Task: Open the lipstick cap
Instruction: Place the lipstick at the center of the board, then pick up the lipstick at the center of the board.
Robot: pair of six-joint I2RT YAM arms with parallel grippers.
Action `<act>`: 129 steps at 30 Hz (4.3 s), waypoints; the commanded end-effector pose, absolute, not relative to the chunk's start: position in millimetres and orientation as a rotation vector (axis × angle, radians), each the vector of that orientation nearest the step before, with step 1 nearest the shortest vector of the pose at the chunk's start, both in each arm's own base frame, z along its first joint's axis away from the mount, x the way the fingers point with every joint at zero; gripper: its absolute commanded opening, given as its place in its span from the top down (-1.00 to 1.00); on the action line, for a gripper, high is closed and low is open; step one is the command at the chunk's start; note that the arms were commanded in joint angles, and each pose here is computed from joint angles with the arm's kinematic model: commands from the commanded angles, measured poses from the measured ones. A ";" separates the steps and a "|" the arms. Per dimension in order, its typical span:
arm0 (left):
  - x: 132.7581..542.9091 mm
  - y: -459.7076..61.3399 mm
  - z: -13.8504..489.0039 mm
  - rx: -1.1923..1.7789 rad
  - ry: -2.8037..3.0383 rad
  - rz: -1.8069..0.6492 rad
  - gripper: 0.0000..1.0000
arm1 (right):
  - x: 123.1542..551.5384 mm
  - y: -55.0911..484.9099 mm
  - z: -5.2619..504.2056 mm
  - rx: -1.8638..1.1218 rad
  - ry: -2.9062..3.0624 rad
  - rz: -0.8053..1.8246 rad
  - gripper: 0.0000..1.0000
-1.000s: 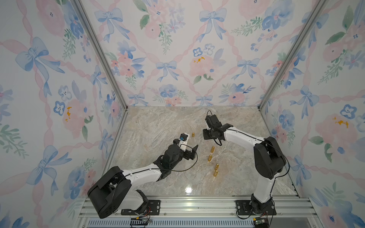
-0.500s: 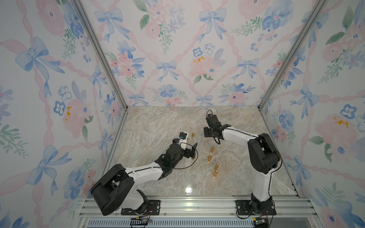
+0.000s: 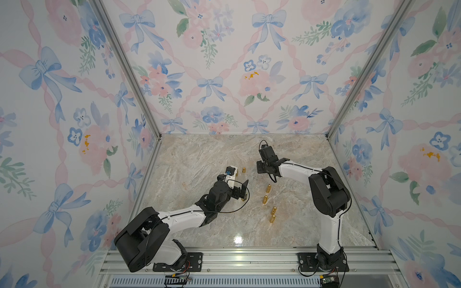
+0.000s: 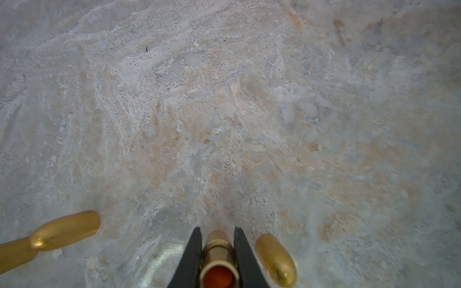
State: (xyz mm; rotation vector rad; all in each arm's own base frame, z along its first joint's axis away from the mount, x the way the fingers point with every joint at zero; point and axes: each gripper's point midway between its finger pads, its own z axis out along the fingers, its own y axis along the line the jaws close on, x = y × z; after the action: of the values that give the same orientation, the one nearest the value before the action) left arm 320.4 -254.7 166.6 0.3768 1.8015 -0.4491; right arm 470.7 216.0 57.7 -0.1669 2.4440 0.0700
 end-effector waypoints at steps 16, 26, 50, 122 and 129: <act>324.0 -251.9 166.6 0.351 1.813 -0.448 -0.96 | 461.0 203.9 29.1 -0.176 2.472 0.001 0.64; 325.0 -252.3 170.4 0.352 1.804 -0.448 -0.96 | 466.1 211.3 45.9 -0.183 2.443 0.019 0.42; 301.7 -266.4 170.4 0.497 1.781 -0.552 -0.96 | 409.0 192.7 132.8 -0.112 2.564 0.097 -0.14; 271.4 -293.9 166.6 0.718 1.737 -0.591 -0.96 | 328.1 208.2 102.9 -0.228 2.771 0.160 0.54; 266.1 -291.4 165.3 0.783 1.707 -0.575 -0.96 | 309.3 236.4 144.2 -0.388 2.750 0.388 0.54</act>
State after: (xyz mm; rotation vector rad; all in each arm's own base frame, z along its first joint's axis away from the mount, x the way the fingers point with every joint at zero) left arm 270.9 -293.0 166.7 0.7299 1.7288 -0.5916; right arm 329.9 223.9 125.7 -0.2697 2.7344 0.2955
